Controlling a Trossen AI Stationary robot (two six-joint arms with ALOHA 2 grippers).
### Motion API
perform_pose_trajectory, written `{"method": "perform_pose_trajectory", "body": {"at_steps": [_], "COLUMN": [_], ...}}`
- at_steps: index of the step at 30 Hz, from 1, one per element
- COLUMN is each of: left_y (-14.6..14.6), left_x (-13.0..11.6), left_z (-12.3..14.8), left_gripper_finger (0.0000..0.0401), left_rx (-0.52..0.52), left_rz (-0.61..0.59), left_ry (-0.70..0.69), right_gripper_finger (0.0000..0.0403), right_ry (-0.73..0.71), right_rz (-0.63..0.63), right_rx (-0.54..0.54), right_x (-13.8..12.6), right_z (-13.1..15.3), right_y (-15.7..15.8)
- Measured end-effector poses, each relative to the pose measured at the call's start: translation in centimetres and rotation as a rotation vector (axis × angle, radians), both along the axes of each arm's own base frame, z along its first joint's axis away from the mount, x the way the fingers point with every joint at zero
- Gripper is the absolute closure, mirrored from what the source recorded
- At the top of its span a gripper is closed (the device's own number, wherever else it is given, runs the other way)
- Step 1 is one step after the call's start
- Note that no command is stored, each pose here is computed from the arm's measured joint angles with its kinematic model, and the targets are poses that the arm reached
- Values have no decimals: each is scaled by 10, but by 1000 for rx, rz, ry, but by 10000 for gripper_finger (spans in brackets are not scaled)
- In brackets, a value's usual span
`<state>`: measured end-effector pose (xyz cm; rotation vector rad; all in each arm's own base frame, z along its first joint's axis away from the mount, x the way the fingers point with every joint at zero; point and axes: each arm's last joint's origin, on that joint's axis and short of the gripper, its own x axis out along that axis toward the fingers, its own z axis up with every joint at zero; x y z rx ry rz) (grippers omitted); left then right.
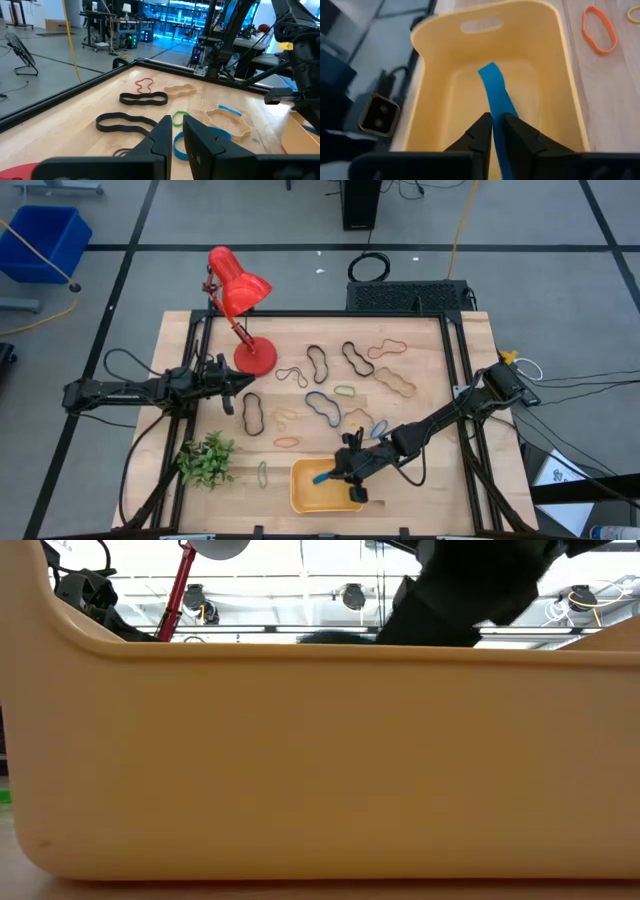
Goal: Pick and place rubber bands into bin
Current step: Put the bottom blue rubber band into the bin, then put the bottom green rubber band into the bin
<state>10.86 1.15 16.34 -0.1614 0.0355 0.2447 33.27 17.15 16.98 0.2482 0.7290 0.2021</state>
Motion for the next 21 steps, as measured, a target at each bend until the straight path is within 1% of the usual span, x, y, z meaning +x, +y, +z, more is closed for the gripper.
{"method": "perform_pose_trajectory", "body": {"at_steps": [3,10,11,13,16,21], "left_y": [0,0,0,0,0,0], "left_x": [0,0,0,0,0,0], "left_z": [0,0,0,0,0,0], "left_gripper_finger": [350,350,350,350,350,350], "left_rx": [0,0,-7,-59,-111,-118], "left_rz": [0,0,0,3,6,6], "left_ry": [0,0,-2,-15,-27,-29], "right_gripper_finger": [332,255,245,229,213,201], "right_ry": [-3,-7,-14,-37,-84,-169], "right_rz": [-14,-6,4,21,16,-40], "right_rx": [10,1,-8,-20,-38,-105], "right_x": [0,0,0,0,-1,-4], "right_z": [1,1,2,6,15,35], "right_y": [0,0,0,0,-1,-6]}}
